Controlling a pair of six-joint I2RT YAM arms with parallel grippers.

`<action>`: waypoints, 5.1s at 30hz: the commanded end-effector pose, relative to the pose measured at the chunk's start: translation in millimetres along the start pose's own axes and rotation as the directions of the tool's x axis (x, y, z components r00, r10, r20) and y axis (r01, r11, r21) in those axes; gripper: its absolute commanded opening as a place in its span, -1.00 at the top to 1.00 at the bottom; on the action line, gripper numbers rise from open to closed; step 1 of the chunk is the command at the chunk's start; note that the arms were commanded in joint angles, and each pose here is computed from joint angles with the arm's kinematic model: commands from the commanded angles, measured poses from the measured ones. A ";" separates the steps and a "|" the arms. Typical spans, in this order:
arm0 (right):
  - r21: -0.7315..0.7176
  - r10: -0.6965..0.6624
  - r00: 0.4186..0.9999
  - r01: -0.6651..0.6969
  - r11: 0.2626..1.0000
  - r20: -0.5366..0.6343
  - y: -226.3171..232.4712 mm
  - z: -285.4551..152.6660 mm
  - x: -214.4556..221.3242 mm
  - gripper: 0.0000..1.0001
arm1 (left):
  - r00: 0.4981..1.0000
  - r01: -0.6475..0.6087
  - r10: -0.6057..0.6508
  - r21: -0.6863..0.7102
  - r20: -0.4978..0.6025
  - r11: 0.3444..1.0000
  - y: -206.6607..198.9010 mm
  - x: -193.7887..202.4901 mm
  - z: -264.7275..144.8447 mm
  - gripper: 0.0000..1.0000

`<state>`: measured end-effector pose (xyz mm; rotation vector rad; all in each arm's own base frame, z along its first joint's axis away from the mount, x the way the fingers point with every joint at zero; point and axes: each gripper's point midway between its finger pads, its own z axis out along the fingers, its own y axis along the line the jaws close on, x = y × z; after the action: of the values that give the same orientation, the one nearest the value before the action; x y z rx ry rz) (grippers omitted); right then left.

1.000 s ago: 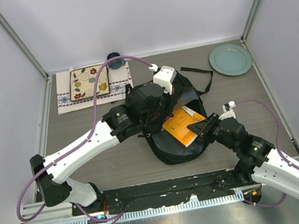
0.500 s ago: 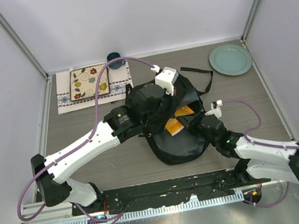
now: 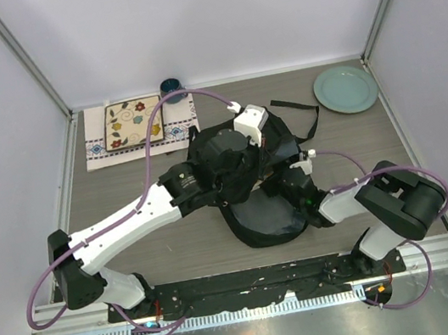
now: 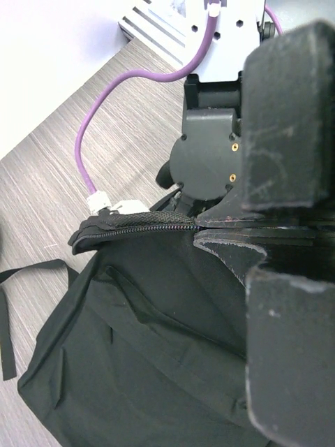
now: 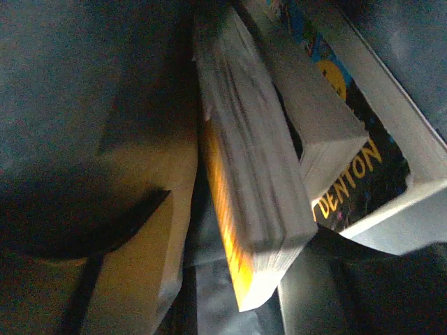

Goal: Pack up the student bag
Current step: Place the book in the student bag, then zip the student bag at the center of the board.

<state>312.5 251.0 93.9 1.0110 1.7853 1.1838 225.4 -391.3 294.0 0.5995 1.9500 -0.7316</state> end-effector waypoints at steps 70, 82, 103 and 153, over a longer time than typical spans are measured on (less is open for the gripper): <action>0.476 -0.450 0.873 0.321 0.819 0.187 -35.0 -193.7 -137.1 -0.18 | 0.985 0.140 -0.136 0.027 -0.109 0.990 10.2 54.4 -9.2 -0.94; 0.423 -0.351 0.936 0.318 0.849 0.002 -71.9 -179.8 -89.5 -0.18 | 0.965 0.205 -0.244 -0.296 -0.100 0.933 101.5 90.0 -41.4 -0.99; 0.312 -0.329 0.944 0.323 0.894 -0.034 -66.7 -130.4 -61.2 0.31 | 0.867 0.462 -0.492 -0.245 -0.076 0.852 144.8 133.0 -22.0 -0.99; -0.267 -0.471 0.789 0.392 0.880 -0.396 73.6 -179.5 2.7 -0.22 | 0.849 0.483 -0.524 -0.296 -0.072 0.824 152.7 147.8 -27.4 -0.99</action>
<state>177.5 174.1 182.9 0.3073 2.1263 1.0303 233.9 -249.2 110.6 -0.0339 2.4079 -0.7361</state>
